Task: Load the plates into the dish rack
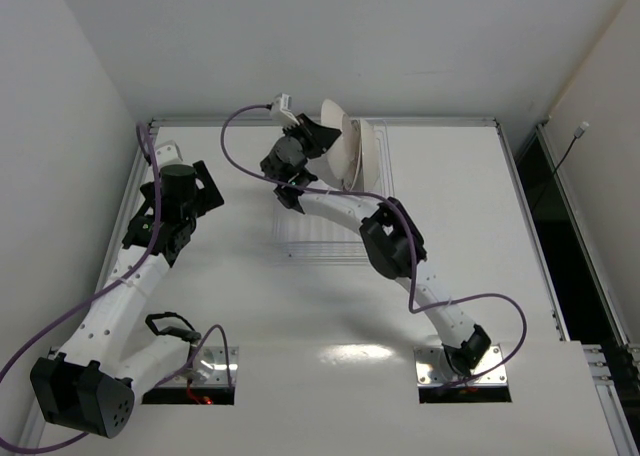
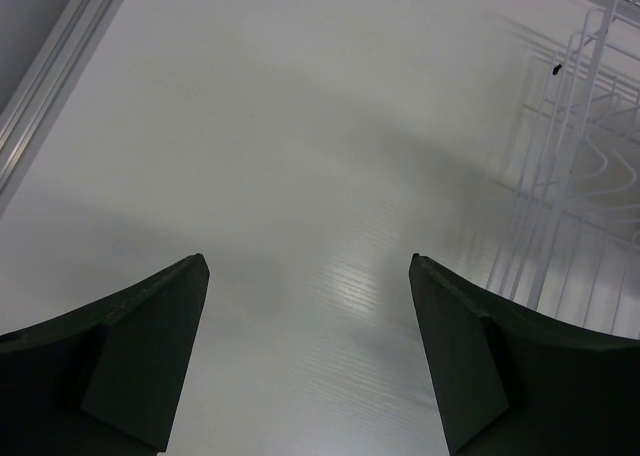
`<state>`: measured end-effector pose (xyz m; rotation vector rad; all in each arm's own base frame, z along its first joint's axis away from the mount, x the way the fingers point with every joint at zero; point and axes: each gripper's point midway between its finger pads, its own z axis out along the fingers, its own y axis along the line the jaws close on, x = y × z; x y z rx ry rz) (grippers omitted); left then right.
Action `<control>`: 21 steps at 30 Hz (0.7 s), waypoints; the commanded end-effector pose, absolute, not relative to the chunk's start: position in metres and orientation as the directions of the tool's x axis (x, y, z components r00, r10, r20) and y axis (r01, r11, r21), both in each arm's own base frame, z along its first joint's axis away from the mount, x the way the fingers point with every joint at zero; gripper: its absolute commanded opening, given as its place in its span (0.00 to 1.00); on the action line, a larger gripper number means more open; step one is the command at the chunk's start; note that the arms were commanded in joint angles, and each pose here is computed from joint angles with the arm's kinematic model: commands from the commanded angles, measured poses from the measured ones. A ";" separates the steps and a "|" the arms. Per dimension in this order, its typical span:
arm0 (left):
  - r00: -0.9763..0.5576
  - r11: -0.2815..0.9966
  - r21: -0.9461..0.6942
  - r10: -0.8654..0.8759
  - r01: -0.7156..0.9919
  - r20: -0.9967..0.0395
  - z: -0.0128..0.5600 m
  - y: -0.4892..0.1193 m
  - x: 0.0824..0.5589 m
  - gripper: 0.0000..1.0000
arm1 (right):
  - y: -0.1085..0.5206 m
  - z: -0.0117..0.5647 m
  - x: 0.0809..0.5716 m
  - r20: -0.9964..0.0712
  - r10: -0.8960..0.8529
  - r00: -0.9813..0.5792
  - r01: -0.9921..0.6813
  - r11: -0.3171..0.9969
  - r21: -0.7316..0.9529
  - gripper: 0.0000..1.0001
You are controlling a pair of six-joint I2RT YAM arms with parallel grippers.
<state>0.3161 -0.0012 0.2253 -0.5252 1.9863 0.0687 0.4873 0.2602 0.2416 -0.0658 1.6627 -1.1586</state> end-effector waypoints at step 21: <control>-0.326 0.892 -0.203 -0.348 -0.403 -0.879 0.235 0.003 0.316 0.80 | 0.238 0.210 0.452 -0.760 -0.307 -0.573 0.545 0.551 -0.632 0.01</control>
